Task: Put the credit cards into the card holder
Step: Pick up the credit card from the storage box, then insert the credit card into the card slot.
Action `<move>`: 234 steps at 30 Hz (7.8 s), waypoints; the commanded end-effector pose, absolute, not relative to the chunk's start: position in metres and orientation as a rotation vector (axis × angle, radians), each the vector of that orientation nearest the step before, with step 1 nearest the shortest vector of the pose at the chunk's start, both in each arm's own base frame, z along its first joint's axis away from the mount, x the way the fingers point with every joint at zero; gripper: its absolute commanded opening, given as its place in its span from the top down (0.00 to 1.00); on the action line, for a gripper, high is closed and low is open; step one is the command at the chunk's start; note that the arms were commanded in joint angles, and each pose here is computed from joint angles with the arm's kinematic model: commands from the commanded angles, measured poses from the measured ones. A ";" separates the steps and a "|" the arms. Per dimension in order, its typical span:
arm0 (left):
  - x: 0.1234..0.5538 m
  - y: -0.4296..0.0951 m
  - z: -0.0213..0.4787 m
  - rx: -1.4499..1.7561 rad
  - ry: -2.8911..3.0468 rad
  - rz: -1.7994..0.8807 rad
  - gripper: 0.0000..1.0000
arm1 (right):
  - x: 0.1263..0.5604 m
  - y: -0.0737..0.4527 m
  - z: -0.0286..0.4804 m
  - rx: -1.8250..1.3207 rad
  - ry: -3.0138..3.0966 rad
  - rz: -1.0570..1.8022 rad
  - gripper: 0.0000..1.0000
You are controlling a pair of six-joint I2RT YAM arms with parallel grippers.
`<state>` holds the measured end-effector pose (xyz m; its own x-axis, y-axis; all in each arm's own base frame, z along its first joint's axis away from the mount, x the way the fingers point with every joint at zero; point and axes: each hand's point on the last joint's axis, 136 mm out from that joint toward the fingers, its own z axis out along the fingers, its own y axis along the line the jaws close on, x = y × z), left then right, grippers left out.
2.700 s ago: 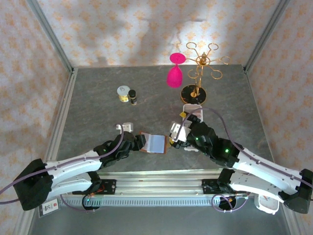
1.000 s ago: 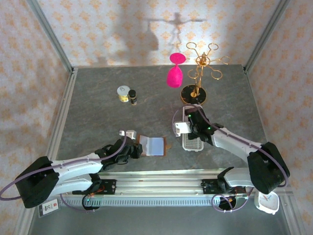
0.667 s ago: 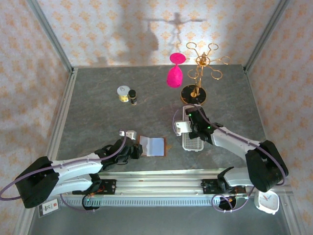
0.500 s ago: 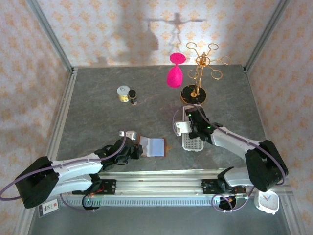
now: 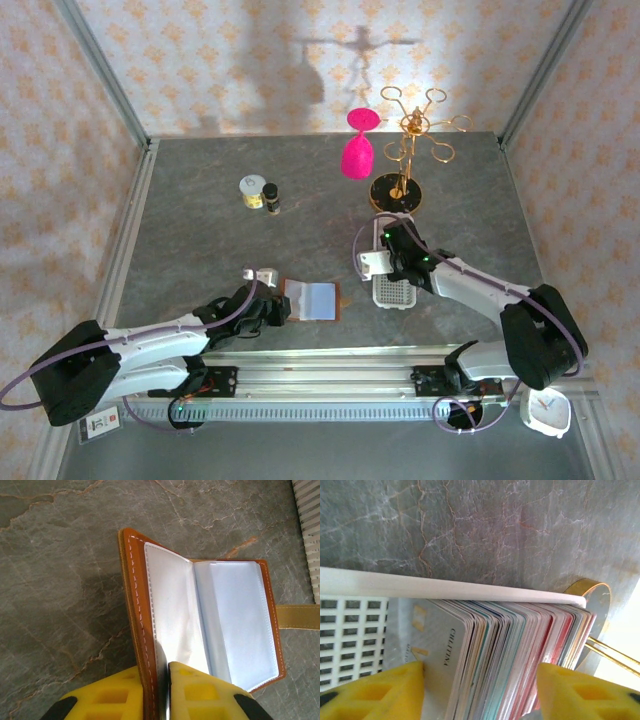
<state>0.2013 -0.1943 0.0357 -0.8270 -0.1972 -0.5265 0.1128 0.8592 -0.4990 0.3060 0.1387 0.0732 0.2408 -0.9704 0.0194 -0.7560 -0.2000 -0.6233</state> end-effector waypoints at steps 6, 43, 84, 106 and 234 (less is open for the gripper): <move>0.198 -0.190 0.030 -0.085 2.462 -0.707 0.85 | 0.321 0.138 0.101 -1.930 1.547 -0.650 0.57; 0.199 -0.192 0.033 -0.098 2.451 -0.729 0.86 | 0.308 0.134 0.109 -1.920 1.569 -0.613 0.96; 0.220 -0.182 0.116 -0.164 2.330 -0.657 0.57 | 0.256 0.232 0.261 -0.503 2.014 0.762 1.00; 0.219 -0.203 0.057 -0.084 2.524 -0.518 0.63 | 0.217 0.283 0.138 0.108 2.354 1.122 1.00; 0.197 -0.157 -0.004 -0.196 2.605 -0.313 0.75 | 0.187 0.351 0.059 0.384 2.465 1.494 1.00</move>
